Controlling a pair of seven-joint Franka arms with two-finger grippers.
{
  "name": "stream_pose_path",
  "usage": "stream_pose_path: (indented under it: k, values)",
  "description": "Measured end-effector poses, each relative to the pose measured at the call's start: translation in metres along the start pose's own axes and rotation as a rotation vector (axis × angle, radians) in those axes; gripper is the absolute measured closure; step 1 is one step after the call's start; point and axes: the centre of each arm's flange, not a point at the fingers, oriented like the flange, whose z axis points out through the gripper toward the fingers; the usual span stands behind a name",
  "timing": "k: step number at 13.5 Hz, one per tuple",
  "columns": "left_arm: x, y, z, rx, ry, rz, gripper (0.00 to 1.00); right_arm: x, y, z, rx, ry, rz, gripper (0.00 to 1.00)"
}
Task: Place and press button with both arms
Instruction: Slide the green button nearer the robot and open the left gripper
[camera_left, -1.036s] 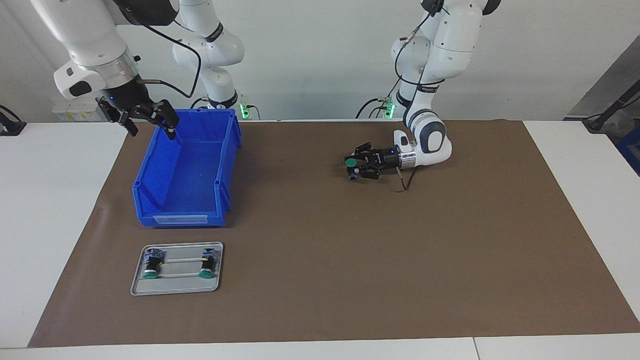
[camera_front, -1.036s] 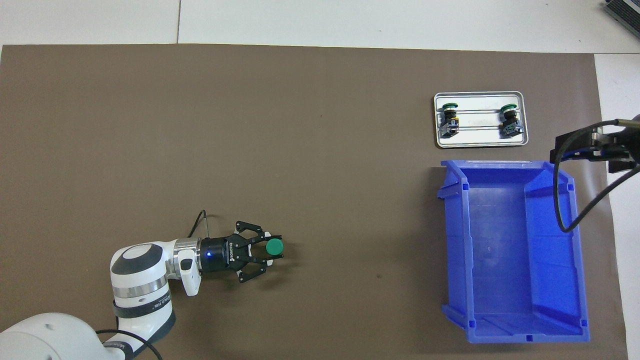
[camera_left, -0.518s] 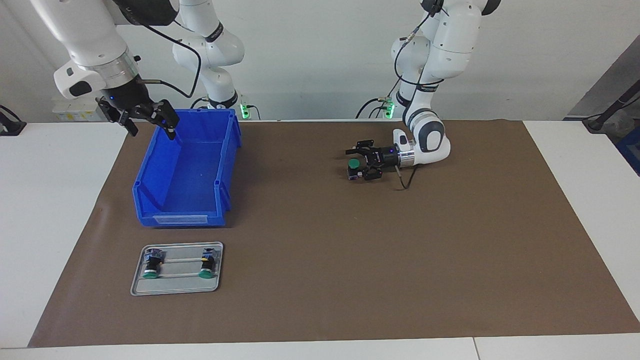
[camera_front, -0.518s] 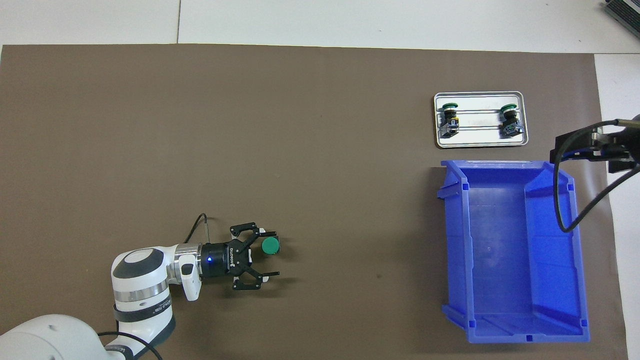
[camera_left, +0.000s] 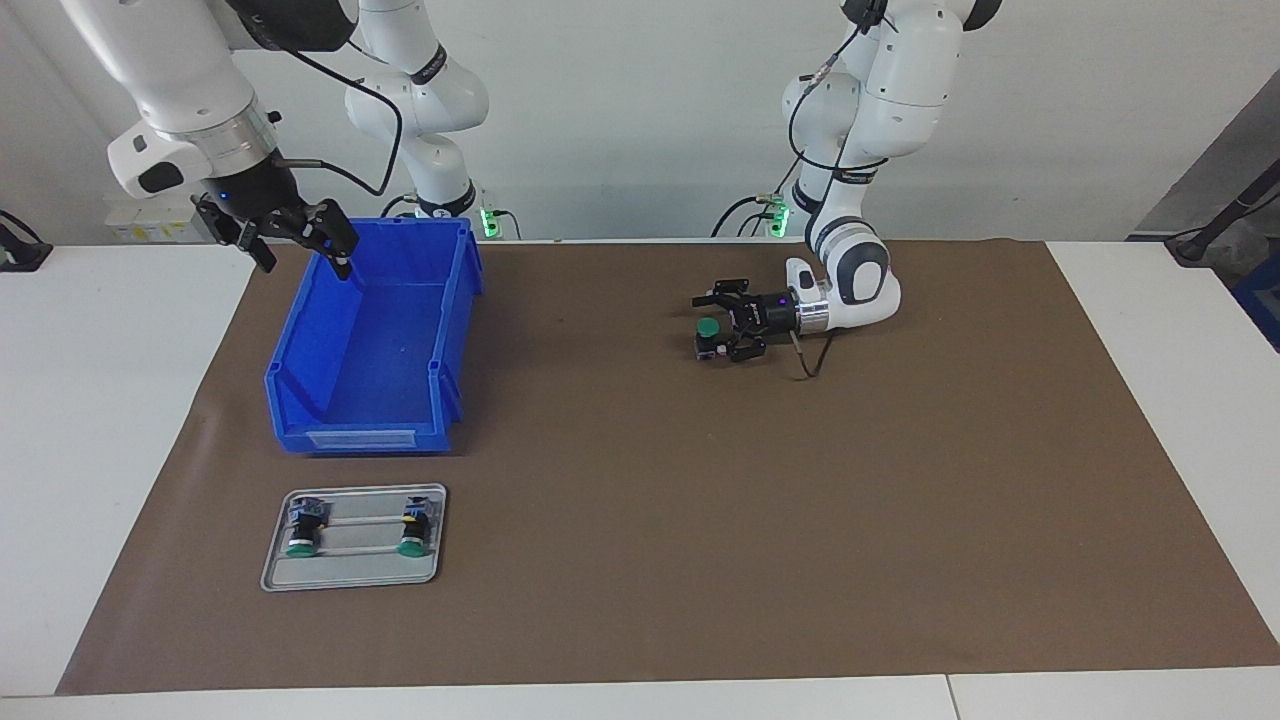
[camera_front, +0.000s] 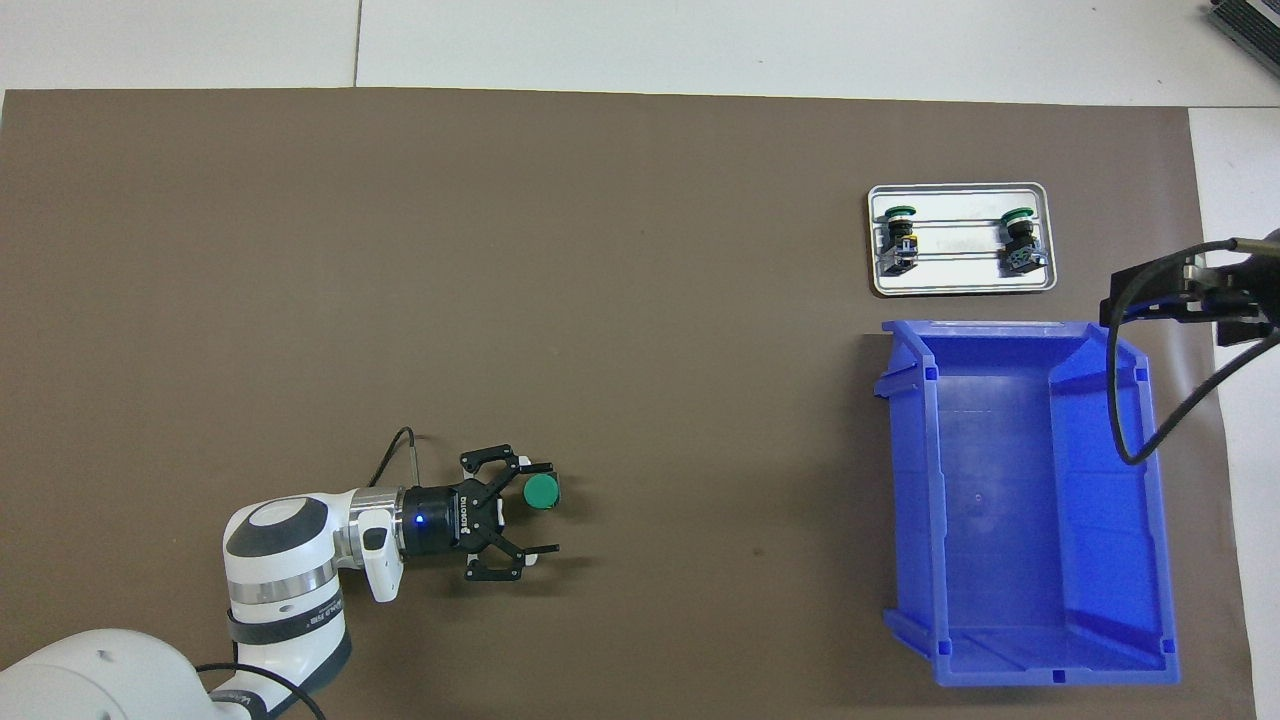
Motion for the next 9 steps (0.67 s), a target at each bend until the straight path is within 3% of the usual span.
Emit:
stream_pose_path:
  k: [6, 9]
  values:
    - [0.021, 0.000, 0.006, -0.054, 0.155, -0.048, 0.01, 0.000, 0.000, 0.000, 0.000, 0.000, 0.000, 0.00]
    - [0.052, -0.026, 0.006, -0.074, 0.212, -0.110, 0.00, 0.000, 0.000, 0.000, 0.000, 0.000, 0.000, 0.00]
